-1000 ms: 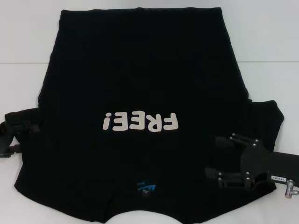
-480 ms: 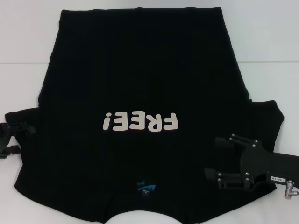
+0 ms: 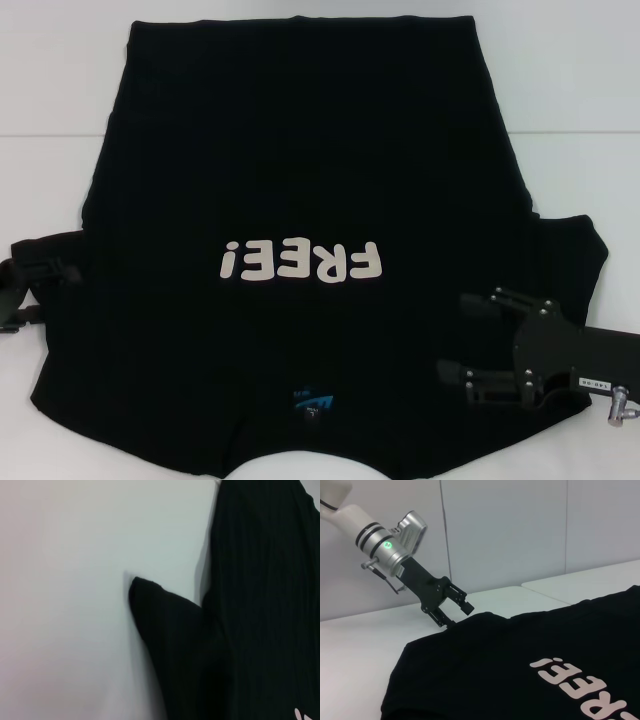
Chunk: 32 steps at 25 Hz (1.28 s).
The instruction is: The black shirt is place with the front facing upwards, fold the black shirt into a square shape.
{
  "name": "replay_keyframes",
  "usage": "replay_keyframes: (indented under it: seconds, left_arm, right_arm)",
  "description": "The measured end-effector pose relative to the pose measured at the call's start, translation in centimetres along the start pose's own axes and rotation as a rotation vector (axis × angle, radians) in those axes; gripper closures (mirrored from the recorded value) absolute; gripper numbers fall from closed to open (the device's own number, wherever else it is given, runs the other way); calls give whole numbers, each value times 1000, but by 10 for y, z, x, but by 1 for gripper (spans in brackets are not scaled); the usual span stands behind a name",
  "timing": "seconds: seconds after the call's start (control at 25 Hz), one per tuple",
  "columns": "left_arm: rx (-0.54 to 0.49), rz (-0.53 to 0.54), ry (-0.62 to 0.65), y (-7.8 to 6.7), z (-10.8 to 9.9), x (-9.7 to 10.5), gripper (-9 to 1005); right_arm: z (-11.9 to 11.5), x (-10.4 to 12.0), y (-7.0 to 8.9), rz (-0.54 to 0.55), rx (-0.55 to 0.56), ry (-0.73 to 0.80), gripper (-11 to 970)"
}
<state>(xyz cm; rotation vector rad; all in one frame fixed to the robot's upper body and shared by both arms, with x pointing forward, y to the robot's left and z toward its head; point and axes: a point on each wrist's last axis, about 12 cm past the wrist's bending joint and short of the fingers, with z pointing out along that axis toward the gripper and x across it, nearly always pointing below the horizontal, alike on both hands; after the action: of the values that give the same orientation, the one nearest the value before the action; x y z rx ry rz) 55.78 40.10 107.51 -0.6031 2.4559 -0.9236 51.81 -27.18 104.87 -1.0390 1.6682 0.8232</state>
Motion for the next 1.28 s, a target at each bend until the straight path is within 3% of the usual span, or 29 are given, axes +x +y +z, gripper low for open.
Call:
replay_keyframes:
  seconds: [0.32, 0.52, 0.64, 1.12, 1.28]
  left_arm:
    - [-46, 70, 13, -5, 5, -2, 181]
    - [-52, 84, 0, -8, 5, -4, 388]
    - [-55, 86, 1, -8, 5, -4, 629]
    - [-54, 103, 5, -9, 4, -5, 990]
    - [-53, 102, 0, -9, 4, -5, 991]
  right_arm:
    - [1, -1, 0, -2, -2, -2, 17]
    - [1, -1, -1, -3, -3, -2, 17]
    - [1, -1, 0, -3, -4, -2, 17]
    - [1, -2, -1, -4, -4, -4, 18]
    - [1, -2, -1, -4, -4, -4, 18]
